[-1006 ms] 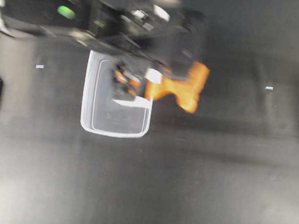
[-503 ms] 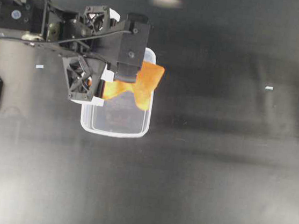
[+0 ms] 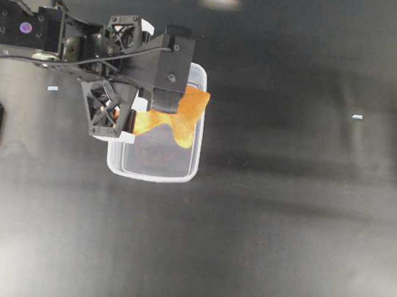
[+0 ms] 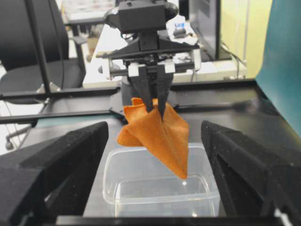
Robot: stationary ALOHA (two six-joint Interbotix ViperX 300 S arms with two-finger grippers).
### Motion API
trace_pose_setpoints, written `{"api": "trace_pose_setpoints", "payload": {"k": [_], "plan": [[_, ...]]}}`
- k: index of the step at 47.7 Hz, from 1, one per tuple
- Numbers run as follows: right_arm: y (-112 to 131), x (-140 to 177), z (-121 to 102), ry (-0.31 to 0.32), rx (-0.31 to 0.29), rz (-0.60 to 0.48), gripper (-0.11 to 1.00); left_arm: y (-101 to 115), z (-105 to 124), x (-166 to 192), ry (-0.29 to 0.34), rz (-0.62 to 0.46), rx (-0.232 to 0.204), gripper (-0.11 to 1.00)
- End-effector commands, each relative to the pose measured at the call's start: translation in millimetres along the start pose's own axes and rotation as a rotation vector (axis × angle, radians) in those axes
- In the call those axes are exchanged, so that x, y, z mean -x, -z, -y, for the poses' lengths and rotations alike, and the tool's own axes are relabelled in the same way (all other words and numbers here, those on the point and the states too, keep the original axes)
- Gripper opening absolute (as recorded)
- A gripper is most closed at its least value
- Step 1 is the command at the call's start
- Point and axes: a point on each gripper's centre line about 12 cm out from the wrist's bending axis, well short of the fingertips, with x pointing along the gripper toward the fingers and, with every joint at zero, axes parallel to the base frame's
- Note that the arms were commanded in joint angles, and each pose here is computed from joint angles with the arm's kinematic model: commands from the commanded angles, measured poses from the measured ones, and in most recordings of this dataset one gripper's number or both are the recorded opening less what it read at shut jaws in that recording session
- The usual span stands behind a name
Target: Place the orange towel into the container with the left arm.
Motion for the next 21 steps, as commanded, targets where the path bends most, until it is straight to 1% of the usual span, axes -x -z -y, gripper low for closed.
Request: {"api": "trace_pose_setpoints", "payload": {"k": [1,7,9,12,14,18,21], "plan": [[-2.3,-2.3,0.4,0.003,-0.005,0.005,0.77,-2.8,-4.7,4.2,-0.011,0.028,0.009,0.07],[-1.7,-2.3,0.4,0.003,-0.005,0.003,0.77,-0.3,-7.1,0.4,-0.013,0.016,0.018,0.07],[-2.3,-2.3,0.4,0.003,-0.005,0.005,0.77,0.8,-6.8,-1.5,-0.013,0.01,0.021,0.13],[-2.3,-2.3,0.4,0.003,-0.005,0.005,0.77,3.2,-7.5,-5.9,-0.012,-0.002,0.031,0.3],[-2.3,-2.3,0.4,0.003,-0.005,0.005,0.77,3.6,-6.3,-8.0,-0.01,-0.006,0.024,0.44],[-1.7,-2.3,0.4,0.003,-0.005,0.003,0.77,4.3,-6.1,-10.7,-0.009,-0.012,0.028,0.69],[-1.7,-2.3,0.4,0.003,-0.005,0.003,0.77,4.8,-6.6,-10.4,-0.01,-0.013,0.025,0.83]]}}
